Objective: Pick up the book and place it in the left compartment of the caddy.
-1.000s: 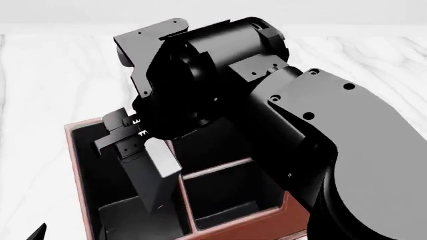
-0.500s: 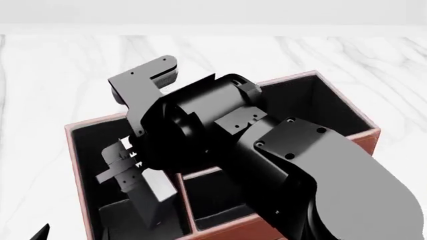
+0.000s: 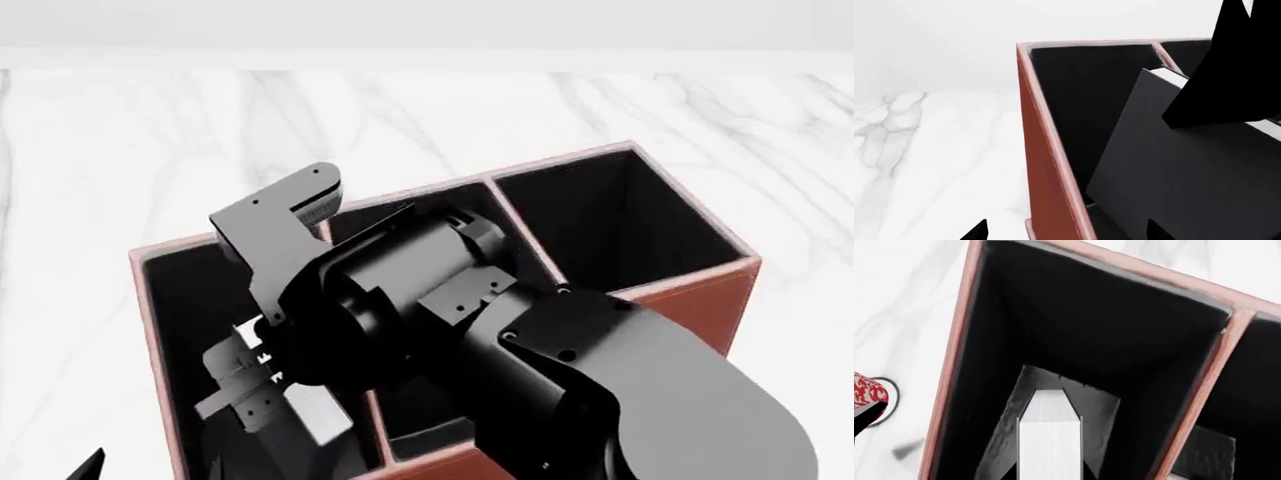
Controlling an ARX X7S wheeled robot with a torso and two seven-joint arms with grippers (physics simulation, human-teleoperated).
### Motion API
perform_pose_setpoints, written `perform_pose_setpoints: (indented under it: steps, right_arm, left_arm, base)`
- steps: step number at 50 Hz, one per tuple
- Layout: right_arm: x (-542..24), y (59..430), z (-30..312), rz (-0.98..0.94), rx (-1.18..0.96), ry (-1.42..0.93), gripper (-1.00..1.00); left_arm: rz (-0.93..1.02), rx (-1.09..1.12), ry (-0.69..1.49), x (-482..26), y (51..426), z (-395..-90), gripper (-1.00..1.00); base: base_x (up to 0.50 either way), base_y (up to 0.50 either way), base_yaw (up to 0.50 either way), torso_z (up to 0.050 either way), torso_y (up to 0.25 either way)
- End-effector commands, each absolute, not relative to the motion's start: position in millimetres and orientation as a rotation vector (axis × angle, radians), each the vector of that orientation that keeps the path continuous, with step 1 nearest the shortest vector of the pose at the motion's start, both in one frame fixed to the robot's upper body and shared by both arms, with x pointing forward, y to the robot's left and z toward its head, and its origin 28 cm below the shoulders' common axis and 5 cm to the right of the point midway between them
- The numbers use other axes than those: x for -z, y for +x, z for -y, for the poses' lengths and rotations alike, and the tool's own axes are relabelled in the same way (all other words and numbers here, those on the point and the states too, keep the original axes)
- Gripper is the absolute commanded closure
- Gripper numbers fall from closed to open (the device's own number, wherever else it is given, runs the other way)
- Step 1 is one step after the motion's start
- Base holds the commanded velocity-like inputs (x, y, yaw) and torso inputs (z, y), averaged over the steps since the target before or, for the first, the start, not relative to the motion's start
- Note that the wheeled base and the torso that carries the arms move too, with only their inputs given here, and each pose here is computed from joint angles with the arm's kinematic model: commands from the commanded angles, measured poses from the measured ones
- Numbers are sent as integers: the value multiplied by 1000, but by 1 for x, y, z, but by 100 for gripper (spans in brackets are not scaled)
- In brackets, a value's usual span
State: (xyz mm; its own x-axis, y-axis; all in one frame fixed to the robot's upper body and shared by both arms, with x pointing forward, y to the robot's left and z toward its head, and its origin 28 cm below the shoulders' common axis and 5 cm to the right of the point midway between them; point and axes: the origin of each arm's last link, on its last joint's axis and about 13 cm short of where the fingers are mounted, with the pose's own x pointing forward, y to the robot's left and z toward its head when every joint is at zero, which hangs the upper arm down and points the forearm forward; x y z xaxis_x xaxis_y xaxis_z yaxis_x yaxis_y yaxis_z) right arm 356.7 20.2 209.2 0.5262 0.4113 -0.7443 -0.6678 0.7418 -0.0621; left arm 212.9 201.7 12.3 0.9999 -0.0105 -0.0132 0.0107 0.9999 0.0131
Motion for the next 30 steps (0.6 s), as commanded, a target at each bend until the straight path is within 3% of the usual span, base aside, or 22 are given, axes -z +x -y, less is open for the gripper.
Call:
perform_pose_setpoints:
  steps: [1,15,16,30]
  right_arm:
    - [-201,358,-19,-744,-667,-424,100]
    - [-187,355,-19,-775,-717,-441,100]
    - [-188,356,-19,-762,-716,-440,-100]
    - [-191,358,-18,-755,-698,-431,-100]
  left_arm:
    - [-12,17,15,-12,212,-201,-100]
    - [-13,20,18,-11,211,-201,-100]
    - [-13,21,19,-11,211,-201,-100]
    - [-15,22,19,-11,211,-201,-100]
  base:
    - [0,0,0,0,0]
    - [0,0,0,0,0]
    - [0,0,0,0,0]
    - [0,0,0,0,0]
